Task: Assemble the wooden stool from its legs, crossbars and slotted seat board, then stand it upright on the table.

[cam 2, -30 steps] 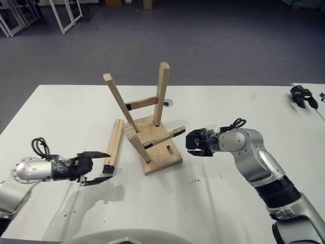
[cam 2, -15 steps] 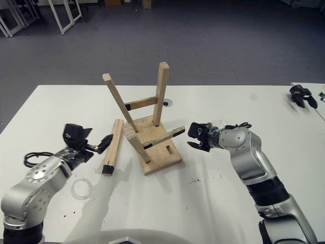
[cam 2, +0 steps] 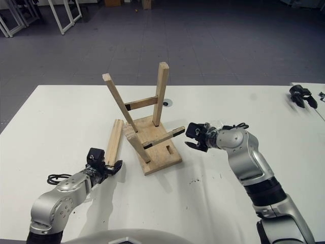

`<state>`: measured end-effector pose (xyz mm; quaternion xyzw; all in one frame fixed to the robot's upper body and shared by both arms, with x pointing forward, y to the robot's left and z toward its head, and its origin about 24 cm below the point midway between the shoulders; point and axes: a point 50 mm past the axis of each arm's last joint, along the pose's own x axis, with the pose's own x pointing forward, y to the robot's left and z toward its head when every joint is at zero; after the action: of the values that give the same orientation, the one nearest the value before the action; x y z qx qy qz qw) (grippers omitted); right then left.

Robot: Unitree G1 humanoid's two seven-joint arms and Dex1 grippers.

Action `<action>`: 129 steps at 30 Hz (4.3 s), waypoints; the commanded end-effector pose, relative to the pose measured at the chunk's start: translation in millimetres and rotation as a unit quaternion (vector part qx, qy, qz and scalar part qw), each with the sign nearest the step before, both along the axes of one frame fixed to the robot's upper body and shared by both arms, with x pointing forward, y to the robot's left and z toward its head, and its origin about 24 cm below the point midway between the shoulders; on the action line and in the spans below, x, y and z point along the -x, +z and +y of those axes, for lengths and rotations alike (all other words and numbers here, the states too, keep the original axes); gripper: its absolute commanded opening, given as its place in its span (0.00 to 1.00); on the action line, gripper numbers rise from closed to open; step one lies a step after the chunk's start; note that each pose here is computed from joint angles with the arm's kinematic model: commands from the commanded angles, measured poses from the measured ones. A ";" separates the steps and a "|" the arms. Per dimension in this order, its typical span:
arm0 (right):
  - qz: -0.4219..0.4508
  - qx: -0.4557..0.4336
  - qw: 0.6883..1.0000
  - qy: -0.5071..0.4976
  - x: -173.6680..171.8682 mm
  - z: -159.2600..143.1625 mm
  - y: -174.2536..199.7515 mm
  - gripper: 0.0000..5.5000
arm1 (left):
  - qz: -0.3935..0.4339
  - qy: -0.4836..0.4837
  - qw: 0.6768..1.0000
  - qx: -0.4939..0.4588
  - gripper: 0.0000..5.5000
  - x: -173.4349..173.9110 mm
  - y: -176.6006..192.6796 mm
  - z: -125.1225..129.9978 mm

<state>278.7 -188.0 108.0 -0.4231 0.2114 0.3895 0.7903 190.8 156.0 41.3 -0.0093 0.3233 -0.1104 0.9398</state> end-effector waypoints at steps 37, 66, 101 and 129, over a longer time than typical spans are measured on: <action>0.359 -0.708 0.608 -0.019 -20.0 142.3 178.0 0.80 | -0.644 -0.079 0.439 -0.622 0.38 -42.0 236.2 39.7; 0.361 -0.763 0.530 -0.089 34.4 143.1 193.5 0.80 | -0.684 -0.146 0.451 -0.554 0.37 -41.3 201.6 -0.8; 0.021 -0.612 0.772 -0.169 -21.9 6.0 198.8 0.37 | -0.418 -0.195 0.771 -0.439 0.57 -46.0 80.9 44.8; 0.264 -0.437 0.859 -0.022 46.5 56.7 12.2 0.37 | -0.197 -0.102 0.952 -0.211 0.57 -96.5 21.9 54.4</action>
<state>238.4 -140.8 112.4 0.0808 0.2489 0.5062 0.8218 283.8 206.1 58.5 0.2442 0.1579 -0.1405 0.9464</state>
